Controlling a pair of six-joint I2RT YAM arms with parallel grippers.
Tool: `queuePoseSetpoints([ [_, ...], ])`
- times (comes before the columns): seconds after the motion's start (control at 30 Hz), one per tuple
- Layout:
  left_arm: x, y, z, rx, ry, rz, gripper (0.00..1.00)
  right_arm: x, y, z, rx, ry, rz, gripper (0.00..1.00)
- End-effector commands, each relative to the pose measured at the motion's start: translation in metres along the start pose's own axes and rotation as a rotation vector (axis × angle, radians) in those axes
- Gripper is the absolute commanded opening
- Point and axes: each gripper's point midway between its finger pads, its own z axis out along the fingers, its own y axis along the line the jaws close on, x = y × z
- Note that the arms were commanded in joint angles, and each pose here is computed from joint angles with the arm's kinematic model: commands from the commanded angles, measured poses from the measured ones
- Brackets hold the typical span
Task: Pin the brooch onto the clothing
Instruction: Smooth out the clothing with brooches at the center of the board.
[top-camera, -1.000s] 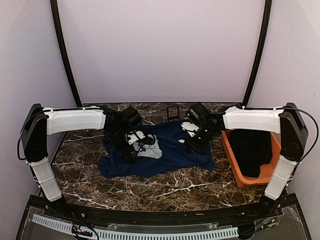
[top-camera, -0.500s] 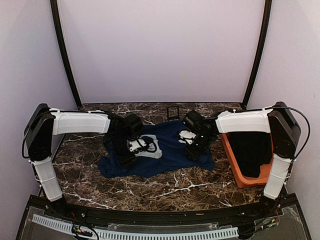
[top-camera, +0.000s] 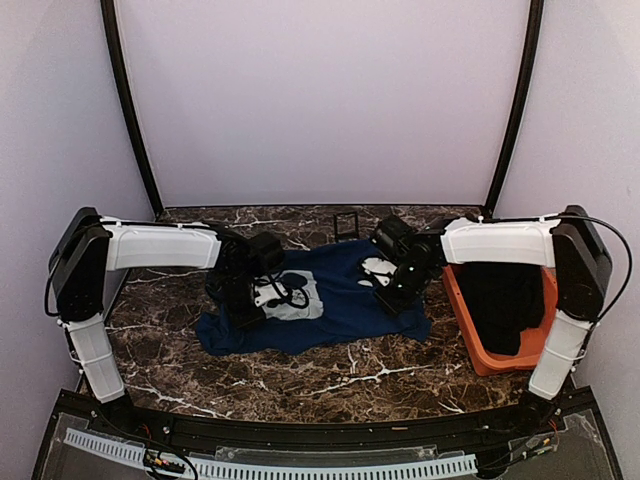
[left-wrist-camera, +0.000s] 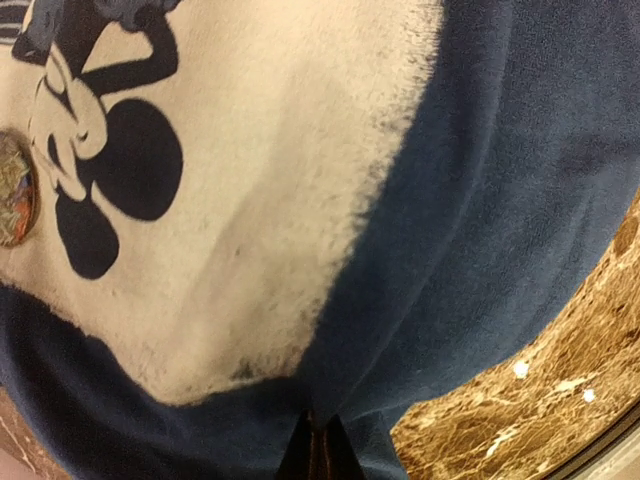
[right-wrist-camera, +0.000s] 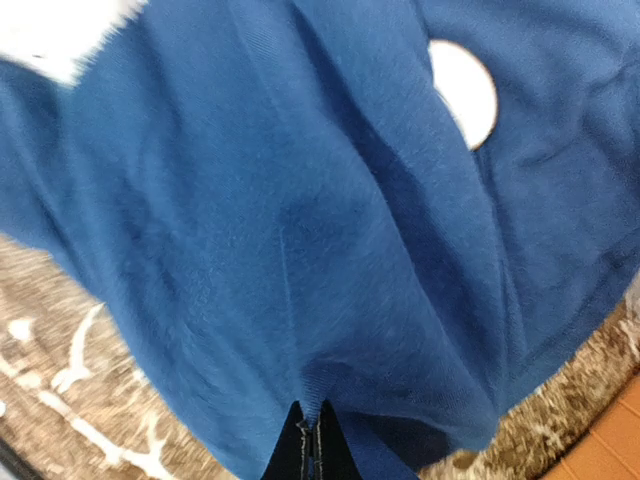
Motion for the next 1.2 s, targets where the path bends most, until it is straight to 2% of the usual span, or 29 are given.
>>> queuePoseSetpoints([
  [0.0,0.028,0.013,-0.023,-0.100,0.054,-0.012,0.01,0.001,0.020,-0.040,-0.076,-0.057,-0.042,0.00],
  [0.13,0.042,0.021,-0.032,-0.154,0.090,-0.018,0.01,0.022,0.036,-0.041,-0.129,0.003,-0.110,0.00],
  [0.4,0.067,0.017,-0.036,-0.148,0.191,-0.015,0.01,0.073,0.069,-0.004,-0.232,0.212,-0.162,0.00],
  [0.53,0.074,0.012,-0.030,-0.134,0.233,-0.006,0.01,0.079,0.074,0.002,-0.241,0.256,-0.171,0.10],
  [0.7,0.078,0.008,-0.019,-0.132,0.285,0.010,0.01,0.052,0.065,-0.021,-0.189,0.150,-0.158,0.36],
  [0.77,0.079,0.011,-0.018,-0.153,0.305,0.010,0.09,0.038,0.058,-0.032,-0.178,0.097,-0.139,0.39],
  [0.8,0.079,0.012,-0.018,-0.161,0.311,0.012,0.18,0.031,0.053,-0.036,-0.169,0.070,-0.123,0.41],
  [0.9,0.077,0.017,-0.025,-0.191,0.297,0.007,0.23,0.013,0.031,-0.045,-0.123,0.001,-0.055,0.43],
  [0.93,0.077,0.021,-0.028,-0.212,0.294,0.005,0.30,0.008,0.022,-0.046,-0.097,-0.017,-0.032,0.44],
  [1.0,0.072,0.025,-0.040,-0.237,0.256,-0.006,0.38,-0.001,0.002,-0.045,-0.042,-0.045,0.026,0.44],
  [1.07,0.062,0.027,-0.054,-0.248,0.182,-0.020,0.43,-0.009,-0.016,-0.039,-0.003,-0.063,0.079,0.44],
  [1.1,0.054,0.029,-0.065,-0.252,0.127,-0.030,0.48,-0.012,-0.027,-0.035,0.032,-0.069,0.097,0.44],
  [1.17,0.037,0.028,-0.081,-0.239,0.024,-0.046,0.50,-0.020,-0.043,-0.028,0.083,-0.078,0.126,0.44],
])
